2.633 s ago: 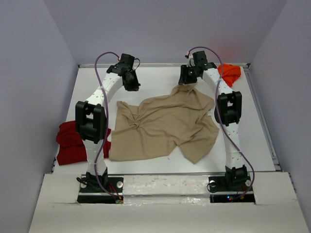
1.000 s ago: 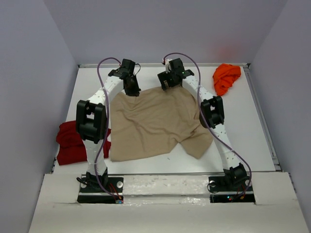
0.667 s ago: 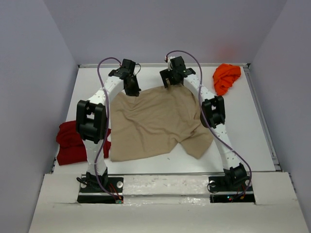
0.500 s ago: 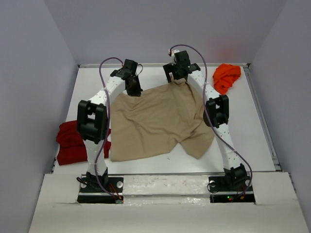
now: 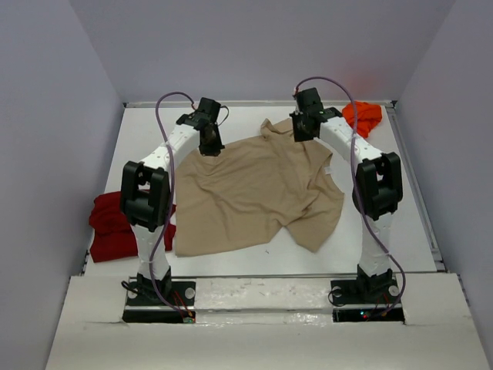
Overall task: Fold and stack the t-shirts
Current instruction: Flatten out the tshirt
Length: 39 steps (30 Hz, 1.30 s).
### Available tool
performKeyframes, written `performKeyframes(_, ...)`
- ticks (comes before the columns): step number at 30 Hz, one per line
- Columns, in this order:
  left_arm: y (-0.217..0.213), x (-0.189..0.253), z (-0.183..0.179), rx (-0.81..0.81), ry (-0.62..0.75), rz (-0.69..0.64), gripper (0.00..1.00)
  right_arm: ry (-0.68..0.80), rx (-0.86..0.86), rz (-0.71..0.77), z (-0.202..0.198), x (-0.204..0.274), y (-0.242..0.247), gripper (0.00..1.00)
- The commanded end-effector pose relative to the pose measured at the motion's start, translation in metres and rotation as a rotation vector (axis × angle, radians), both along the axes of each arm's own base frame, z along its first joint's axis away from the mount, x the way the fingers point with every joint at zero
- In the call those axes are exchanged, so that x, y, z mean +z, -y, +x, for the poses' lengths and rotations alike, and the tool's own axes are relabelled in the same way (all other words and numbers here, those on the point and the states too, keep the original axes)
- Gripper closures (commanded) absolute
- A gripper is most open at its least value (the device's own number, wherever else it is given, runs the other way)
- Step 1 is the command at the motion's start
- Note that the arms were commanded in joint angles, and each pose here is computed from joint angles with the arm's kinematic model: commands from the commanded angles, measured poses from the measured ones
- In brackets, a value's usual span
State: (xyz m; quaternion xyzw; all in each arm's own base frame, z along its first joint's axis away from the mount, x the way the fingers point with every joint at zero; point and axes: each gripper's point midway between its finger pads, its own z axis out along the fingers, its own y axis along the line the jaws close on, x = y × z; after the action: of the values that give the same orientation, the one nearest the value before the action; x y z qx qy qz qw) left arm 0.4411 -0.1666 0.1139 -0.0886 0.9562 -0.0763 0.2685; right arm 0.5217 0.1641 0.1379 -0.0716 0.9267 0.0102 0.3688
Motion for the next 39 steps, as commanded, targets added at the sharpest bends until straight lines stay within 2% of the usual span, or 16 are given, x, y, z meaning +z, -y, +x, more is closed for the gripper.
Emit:
performKeyframes(1, -0.011, 0.003, 0.007, 0.044, -0.024, 0.042, 1.00, -0.057, -0.065, 0.063, -0.037, -0.004, 0.003, 1.00)
performKeyframes(4, 0.000, 0.003, 0.020, 0.024, -0.033, -0.008, 1.00, -0.100, -0.060, 0.135, -0.045, -0.014, 0.001, 1.00)
performKeyframes(11, 0.012, 0.000, 0.037, -0.001, -0.047, -0.092, 1.00, -0.115, -0.092, 0.136, -0.038, -0.029, 0.011, 1.00)
performKeyframes(17, -0.005, -0.015, 0.039, 0.043, -0.078, -0.090, 1.00, -0.127, -0.162, 0.174, -0.036, -0.031, 0.033, 1.00)
performKeyframes(25, -0.012, -0.035, 0.047, 0.063, -0.131, -0.089, 1.00, -0.175, -0.215, 0.165, -0.024, -0.058, 0.066, 1.00)
performKeyframes(39, -0.022, -0.051, 0.052, 0.108, -0.178, -0.109, 1.00, -0.215, -0.250, 0.167, -0.014, -0.084, 0.087, 1.00)
